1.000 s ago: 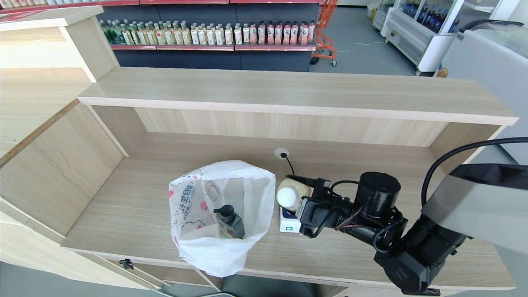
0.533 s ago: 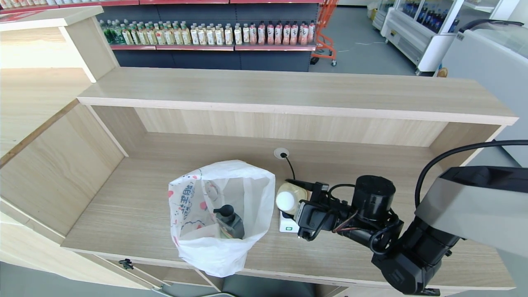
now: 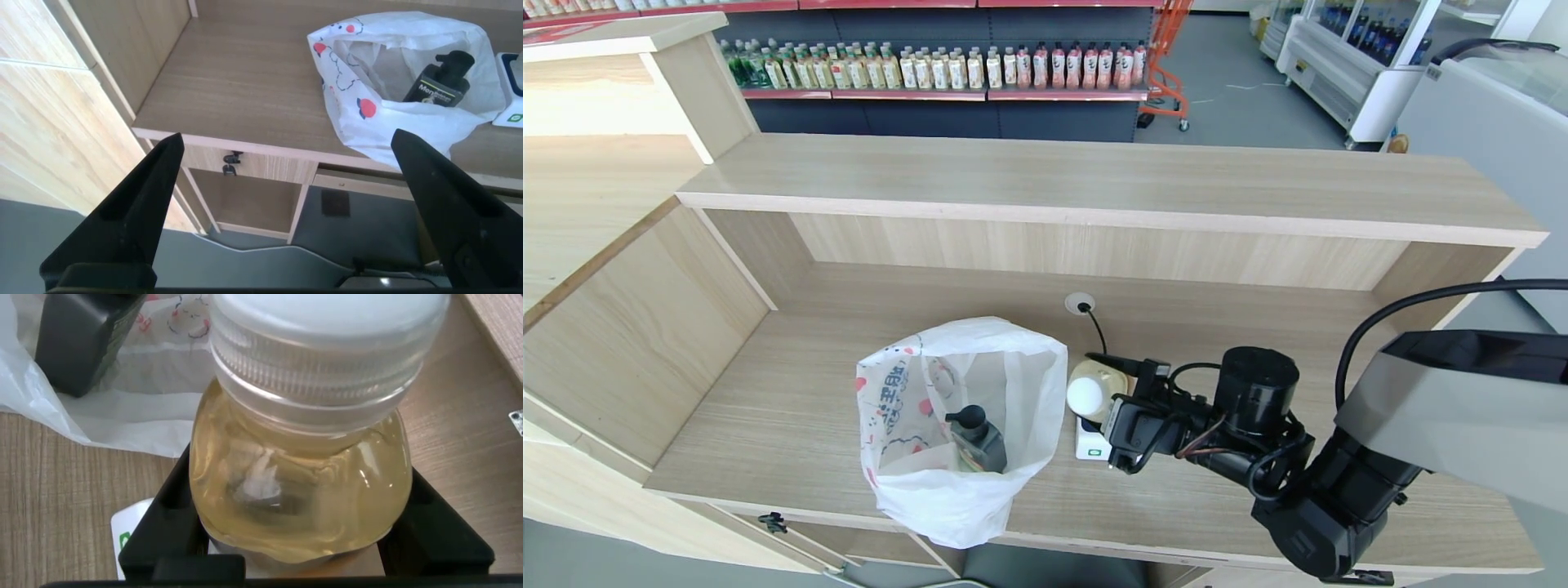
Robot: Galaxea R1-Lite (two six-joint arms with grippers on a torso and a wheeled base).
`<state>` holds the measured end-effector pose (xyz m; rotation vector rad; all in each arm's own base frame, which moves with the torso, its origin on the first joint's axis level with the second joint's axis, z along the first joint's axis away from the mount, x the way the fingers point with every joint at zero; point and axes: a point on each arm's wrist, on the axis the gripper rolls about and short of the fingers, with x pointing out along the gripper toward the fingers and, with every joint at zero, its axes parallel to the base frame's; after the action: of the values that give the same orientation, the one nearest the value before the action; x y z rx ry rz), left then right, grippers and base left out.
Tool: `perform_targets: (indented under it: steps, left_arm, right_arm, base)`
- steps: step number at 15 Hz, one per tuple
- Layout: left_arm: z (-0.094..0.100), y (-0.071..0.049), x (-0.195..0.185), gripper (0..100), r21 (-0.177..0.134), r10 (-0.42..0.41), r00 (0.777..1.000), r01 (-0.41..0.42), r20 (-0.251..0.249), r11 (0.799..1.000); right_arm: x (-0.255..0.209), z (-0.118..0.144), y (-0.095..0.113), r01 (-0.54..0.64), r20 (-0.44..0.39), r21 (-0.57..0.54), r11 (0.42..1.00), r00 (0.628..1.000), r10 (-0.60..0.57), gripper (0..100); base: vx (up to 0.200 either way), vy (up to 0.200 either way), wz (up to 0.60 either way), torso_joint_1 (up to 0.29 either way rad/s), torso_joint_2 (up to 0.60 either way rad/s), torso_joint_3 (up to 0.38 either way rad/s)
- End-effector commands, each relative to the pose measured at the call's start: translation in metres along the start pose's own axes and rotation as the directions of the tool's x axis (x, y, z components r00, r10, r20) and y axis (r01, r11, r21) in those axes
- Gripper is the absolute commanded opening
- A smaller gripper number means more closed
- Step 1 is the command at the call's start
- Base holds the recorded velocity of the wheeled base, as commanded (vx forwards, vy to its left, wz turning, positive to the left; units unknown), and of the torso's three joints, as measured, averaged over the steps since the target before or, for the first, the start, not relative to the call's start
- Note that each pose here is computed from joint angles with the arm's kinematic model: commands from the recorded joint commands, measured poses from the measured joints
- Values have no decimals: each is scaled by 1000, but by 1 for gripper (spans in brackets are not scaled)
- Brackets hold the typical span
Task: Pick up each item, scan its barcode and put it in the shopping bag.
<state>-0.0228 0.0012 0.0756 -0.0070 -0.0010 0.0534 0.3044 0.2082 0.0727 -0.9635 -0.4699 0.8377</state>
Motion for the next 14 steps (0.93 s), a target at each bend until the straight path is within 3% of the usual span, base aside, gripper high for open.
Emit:
perform_targets:
  steps: [1,14]
  left_arm:
    - [0,0,0,100,-1,0,1000,0,1,1000]
    - [0,0,0,100,-1,0,1000,0,1,1000]
  right_arm:
    - [1,-2,2,-4,-4,2,1000,1000,4,0]
    - [6,-8,4,-1,-13,7,1000,1000,1,0]
  base:
    - [0,0,0,0,0,0]
    - [0,0,0,0,0,0]
